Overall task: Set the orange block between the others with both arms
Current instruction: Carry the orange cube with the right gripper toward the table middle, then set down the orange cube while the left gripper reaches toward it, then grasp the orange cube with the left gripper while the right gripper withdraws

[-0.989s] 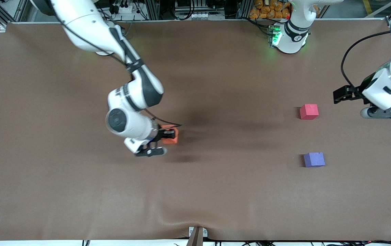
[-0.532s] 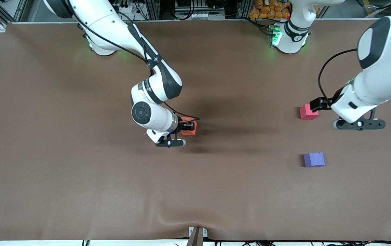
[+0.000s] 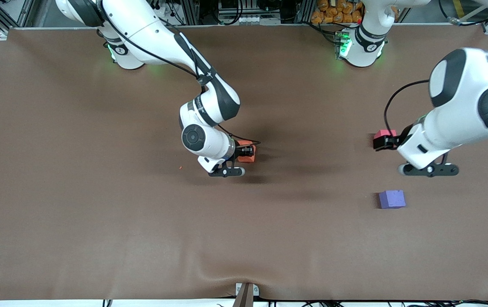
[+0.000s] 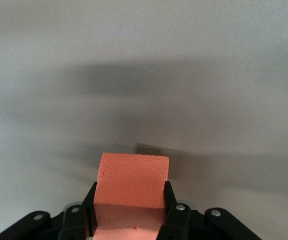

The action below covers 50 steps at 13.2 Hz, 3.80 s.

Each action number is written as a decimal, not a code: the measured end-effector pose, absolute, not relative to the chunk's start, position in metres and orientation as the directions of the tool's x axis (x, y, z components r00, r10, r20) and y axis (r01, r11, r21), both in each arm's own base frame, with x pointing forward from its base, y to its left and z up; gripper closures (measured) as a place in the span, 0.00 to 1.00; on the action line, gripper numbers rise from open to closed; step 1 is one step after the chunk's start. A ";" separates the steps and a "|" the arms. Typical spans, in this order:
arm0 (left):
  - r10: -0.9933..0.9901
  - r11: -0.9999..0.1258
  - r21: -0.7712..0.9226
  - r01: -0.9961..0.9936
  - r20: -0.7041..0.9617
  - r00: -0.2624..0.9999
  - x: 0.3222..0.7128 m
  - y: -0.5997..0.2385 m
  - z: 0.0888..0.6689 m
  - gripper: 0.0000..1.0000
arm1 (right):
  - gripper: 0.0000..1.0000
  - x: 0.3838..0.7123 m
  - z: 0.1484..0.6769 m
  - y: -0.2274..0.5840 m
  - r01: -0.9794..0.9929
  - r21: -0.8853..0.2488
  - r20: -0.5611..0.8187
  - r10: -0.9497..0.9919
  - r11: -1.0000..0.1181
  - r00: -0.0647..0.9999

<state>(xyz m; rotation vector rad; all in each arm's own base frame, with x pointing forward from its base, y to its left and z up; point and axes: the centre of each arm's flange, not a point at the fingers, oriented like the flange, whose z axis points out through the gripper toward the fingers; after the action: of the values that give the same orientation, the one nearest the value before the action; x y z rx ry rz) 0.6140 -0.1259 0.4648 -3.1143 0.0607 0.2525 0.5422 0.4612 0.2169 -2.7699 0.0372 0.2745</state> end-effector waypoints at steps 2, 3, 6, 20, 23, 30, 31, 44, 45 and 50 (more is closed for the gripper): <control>-0.038 -0.999 -0.009 -0.040 -0.164 0.986 0.623 -0.140 0.453 0.00 | 0.44 0.542 0.215 0.461 -0.059 -0.344 -0.195 0.010 -0.937 0.981; -0.034 -0.999 -0.004 -0.035 -0.160 0.987 0.628 -0.145 0.448 0.00 | 0.34 0.543 0.215 0.460 -0.060 -0.343 -0.194 0.008 -0.937 0.981; -0.016 -1.000 0.020 -0.014 -0.135 0.991 0.639 -0.157 0.433 0.00 | 0.02 0.550 0.216 0.453 -0.069 -0.340 -0.186 -0.005 -0.938 0.983; 0.415 -0.899 0.116 0.422 -0.078 0.906 0.629 -0.367 0.343 0.00 | 0.00 0.604 0.536 0.186 -0.103 -0.146 -0.244 -0.065 -0.984 0.968; 0.465 -0.877 0.070 0.475 -0.126 0.876 0.595 -0.421 0.307 0.00 | 0.00 0.579 0.597 0.118 -0.100 -0.124 -0.221 -0.071 -0.987 0.973; 0.380 -0.924 -0.021 0.382 -0.161 0.911 0.528 -0.494 0.238 0.00 | 0.00 0.566 0.636 0.004 -0.062 -0.034 -0.139 -0.056 -0.998 0.989; 0.367 -0.930 -0.031 0.367 -0.150 0.918 0.525 -0.496 0.234 0.00 | 0.00 0.565 0.637 -0.006 -0.055 -0.031 -0.138 -0.051 -0.998 0.989; 0.332 -0.943 -0.009 0.333 -0.120 0.936 0.517 -0.514 0.228 0.00 | 0.00 0.565 0.625 0.005 0.015 0.035 -0.155 0.009 -0.999 0.988; 0.331 -0.943 -0.009 0.332 -0.120 0.936 0.517 -0.514 0.228 0.00 | 0.00 0.565 0.625 0.008 0.005 0.035 -0.156 -0.001 -0.999 0.988; 0.316 -0.949 -0.025 0.315 -0.128 0.940 0.506 -0.521 0.218 0.00 | 0.00 0.565 0.625 0.005 -0.014 0.037 -0.156 -0.020 -0.999 0.988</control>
<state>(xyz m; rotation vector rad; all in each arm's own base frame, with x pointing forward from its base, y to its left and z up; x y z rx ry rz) 0.5058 -0.5215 0.2175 -3.0901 -0.5026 0.2050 0.5654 0.0055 0.6246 -3.1675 0.0272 0.2489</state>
